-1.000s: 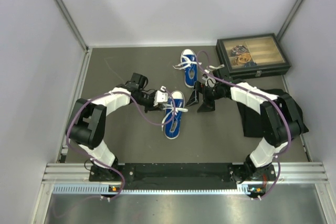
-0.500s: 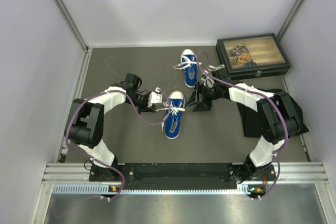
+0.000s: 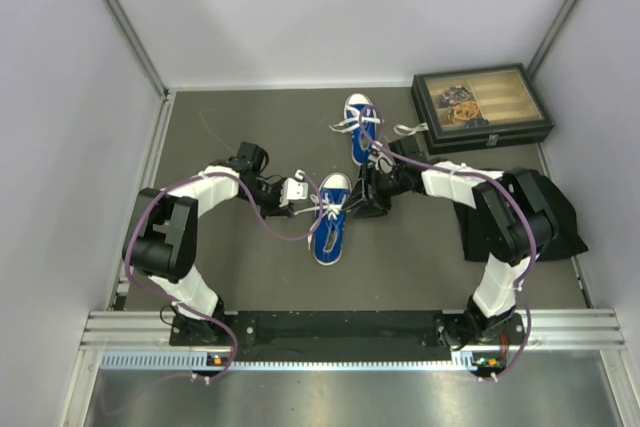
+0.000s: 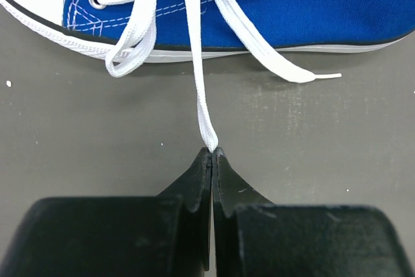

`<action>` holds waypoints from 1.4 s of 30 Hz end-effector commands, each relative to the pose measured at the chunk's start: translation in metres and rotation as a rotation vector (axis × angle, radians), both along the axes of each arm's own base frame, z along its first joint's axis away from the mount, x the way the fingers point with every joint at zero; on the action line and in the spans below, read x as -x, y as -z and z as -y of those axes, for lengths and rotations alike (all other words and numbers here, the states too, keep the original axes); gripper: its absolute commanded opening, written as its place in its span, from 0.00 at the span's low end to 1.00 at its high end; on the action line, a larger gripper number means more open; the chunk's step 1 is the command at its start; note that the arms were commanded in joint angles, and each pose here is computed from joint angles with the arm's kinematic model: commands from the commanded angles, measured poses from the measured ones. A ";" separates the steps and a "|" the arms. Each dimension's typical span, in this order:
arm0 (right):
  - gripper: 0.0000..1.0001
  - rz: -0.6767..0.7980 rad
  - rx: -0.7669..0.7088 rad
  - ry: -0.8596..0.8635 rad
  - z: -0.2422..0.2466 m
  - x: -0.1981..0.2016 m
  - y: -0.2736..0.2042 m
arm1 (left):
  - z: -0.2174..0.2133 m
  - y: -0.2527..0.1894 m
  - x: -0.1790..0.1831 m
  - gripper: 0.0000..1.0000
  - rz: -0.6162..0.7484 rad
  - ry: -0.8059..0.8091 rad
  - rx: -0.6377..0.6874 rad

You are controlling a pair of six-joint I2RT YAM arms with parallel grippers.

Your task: Tie the shoes

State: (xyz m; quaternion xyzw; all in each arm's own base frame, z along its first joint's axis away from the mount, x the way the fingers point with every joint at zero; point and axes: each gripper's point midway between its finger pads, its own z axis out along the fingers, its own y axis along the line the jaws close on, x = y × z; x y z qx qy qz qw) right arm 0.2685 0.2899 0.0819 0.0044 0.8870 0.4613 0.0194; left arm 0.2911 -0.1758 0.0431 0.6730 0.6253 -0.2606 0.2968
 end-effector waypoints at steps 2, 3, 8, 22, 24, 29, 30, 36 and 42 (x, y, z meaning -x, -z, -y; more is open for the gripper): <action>0.49 0.053 -0.063 -0.021 -0.019 -0.013 -0.016 | -0.002 -0.001 0.004 0.00 0.008 0.018 0.006; 0.48 0.051 -0.066 -0.022 -0.020 -0.013 -0.016 | -0.002 0.000 0.003 0.00 0.008 0.018 0.005; 0.47 0.062 -0.078 -0.026 -0.026 -0.018 -0.022 | -0.004 0.003 0.004 0.00 0.002 0.021 -0.002; 0.09 0.061 -0.075 -0.046 -0.031 -0.016 -0.025 | -0.003 -0.008 -0.002 0.17 -0.020 -0.037 0.054; 0.00 0.064 -0.066 -0.046 -0.030 -0.015 -0.024 | 0.002 -0.021 -0.010 0.22 -0.057 -0.125 0.103; 0.00 0.067 -0.043 -0.041 -0.027 -0.014 -0.021 | 0.017 -0.055 -0.034 0.39 -0.113 -0.264 0.231; 0.00 0.076 -0.039 -0.047 -0.027 -0.013 -0.021 | 0.020 -0.065 -0.037 0.46 -0.071 -0.241 0.260; 0.00 0.078 -0.020 -0.056 -0.023 -0.010 -0.021 | 0.027 -0.078 -0.054 0.56 0.198 -0.084 0.275; 0.00 0.077 -0.017 -0.052 -0.023 -0.012 -0.021 | 0.044 -0.048 -0.052 0.57 0.352 0.084 0.144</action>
